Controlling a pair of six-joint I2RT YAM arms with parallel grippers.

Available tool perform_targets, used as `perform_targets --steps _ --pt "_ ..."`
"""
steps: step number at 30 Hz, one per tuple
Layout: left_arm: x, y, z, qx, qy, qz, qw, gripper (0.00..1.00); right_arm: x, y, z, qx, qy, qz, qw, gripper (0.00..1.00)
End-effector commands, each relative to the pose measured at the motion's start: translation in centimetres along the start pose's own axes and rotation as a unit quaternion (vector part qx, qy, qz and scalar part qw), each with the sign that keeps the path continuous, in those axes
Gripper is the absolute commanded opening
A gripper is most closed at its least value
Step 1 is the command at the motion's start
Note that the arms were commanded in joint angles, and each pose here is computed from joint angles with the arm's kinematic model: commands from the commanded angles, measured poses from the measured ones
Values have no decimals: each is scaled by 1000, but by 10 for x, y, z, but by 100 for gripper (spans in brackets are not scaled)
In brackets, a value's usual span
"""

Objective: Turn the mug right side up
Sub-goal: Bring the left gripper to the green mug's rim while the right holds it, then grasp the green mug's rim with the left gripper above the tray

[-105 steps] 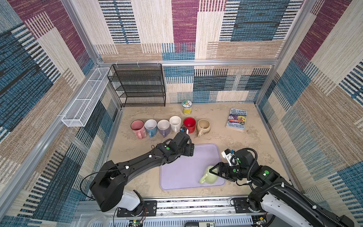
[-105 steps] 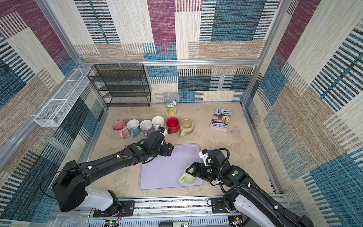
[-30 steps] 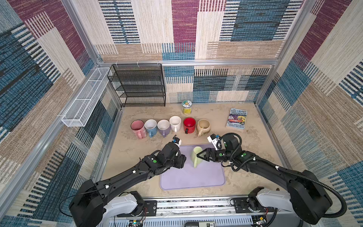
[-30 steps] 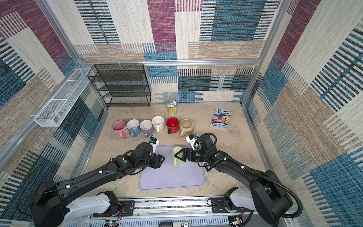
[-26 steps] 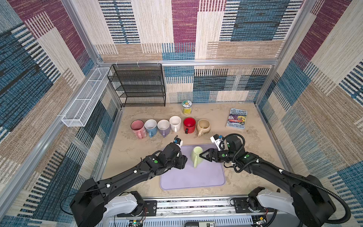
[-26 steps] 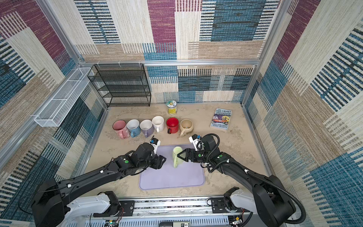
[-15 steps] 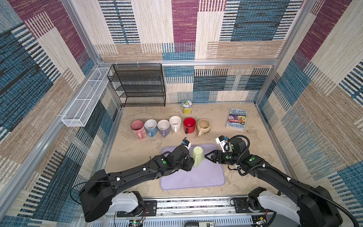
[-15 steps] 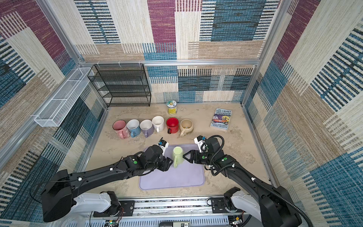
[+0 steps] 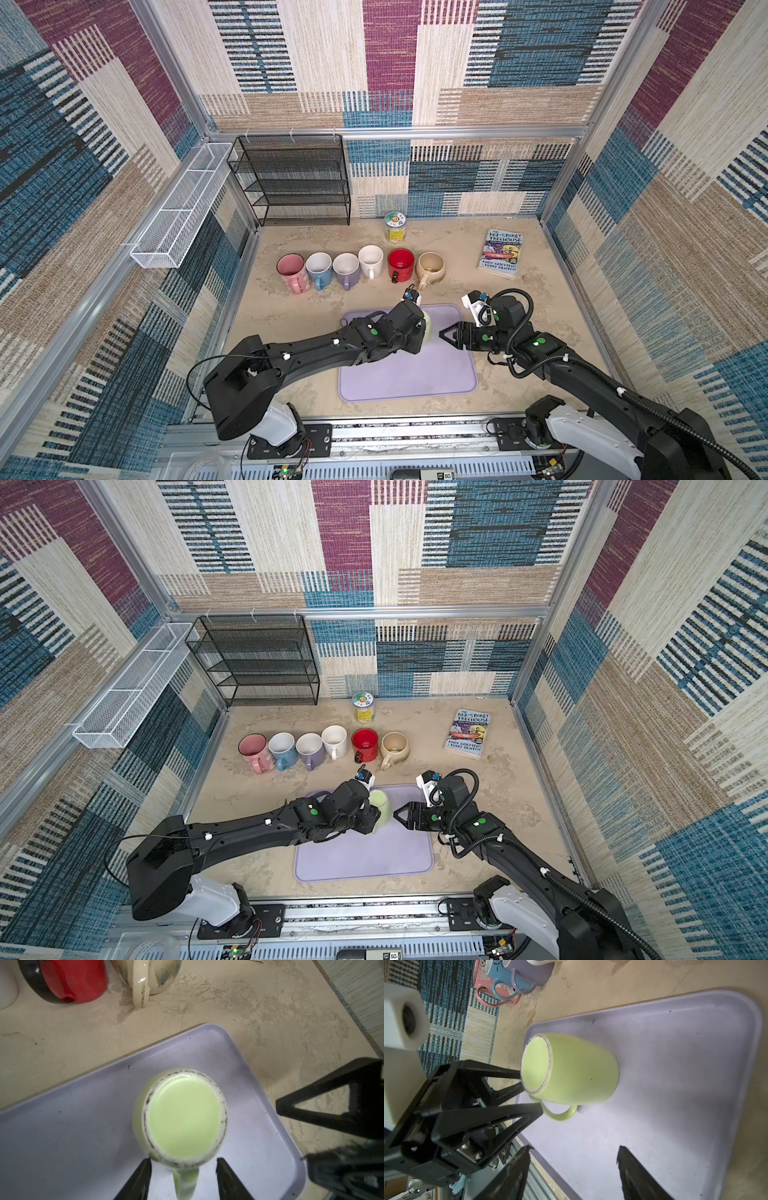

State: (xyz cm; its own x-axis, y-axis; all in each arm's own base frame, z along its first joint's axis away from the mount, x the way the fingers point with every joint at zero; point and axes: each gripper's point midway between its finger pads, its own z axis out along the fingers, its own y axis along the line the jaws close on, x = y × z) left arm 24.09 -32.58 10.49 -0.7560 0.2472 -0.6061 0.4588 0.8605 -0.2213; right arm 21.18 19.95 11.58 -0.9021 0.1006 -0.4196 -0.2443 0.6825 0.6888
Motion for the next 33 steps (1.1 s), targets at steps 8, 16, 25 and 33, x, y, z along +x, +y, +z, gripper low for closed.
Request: perform_targets --steps 8,16,25,33 --pt "3 9 12 -57 34 5 998 46 4 -6 -6 8 -16 -9 1000 68" --pt "10 10 20 -67 58 14 996 39 5 -8 -6 10 -15 -12 1000 67" --pt "5 10 23 -78 61 27 995 34 4 -8 -5 9 -14 -16 1000 65" --pt "3 8 26 -80 65 35 994 18 4 -10 -5 9 -16 -15 1000 64"
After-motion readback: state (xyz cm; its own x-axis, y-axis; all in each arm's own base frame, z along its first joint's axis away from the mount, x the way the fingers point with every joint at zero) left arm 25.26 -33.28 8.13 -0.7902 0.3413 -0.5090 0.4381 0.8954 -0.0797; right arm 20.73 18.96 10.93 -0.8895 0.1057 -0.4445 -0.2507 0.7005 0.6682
